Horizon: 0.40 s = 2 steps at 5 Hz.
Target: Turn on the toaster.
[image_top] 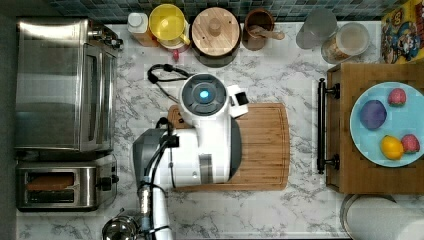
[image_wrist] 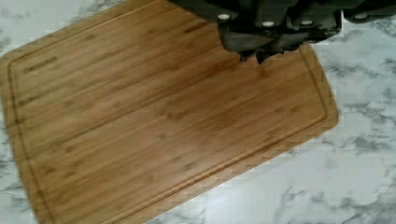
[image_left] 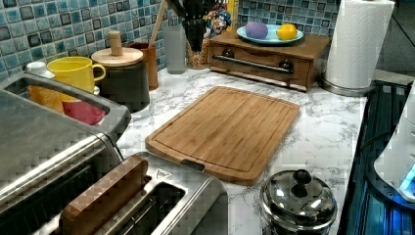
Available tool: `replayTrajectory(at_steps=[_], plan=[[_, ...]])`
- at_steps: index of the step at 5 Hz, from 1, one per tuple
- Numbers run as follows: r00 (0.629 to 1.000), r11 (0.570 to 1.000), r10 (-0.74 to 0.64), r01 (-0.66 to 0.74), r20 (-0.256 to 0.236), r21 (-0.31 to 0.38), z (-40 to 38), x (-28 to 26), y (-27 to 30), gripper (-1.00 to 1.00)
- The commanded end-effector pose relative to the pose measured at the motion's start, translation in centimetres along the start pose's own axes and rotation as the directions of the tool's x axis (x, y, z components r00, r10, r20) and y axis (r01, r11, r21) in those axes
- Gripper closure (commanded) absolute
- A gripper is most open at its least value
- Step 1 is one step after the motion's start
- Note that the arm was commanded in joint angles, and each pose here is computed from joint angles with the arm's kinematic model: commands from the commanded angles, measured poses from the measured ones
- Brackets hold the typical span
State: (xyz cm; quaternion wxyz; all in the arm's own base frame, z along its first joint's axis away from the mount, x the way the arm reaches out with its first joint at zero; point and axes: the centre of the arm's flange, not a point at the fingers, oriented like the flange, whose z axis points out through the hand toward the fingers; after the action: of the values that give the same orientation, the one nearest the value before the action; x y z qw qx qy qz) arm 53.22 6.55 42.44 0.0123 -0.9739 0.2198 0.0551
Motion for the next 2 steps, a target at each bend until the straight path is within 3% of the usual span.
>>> replayTrajectory(at_steps=[1,2], plan=[[0.940,0.939,-0.337,0.340,-0.053,0.055,-1.8,-11.4,-9.6,1.00],[0.921,0.920,-0.390,0.390,-0.014,0.028,-1.8,-15.6,-11.8,1.00]])
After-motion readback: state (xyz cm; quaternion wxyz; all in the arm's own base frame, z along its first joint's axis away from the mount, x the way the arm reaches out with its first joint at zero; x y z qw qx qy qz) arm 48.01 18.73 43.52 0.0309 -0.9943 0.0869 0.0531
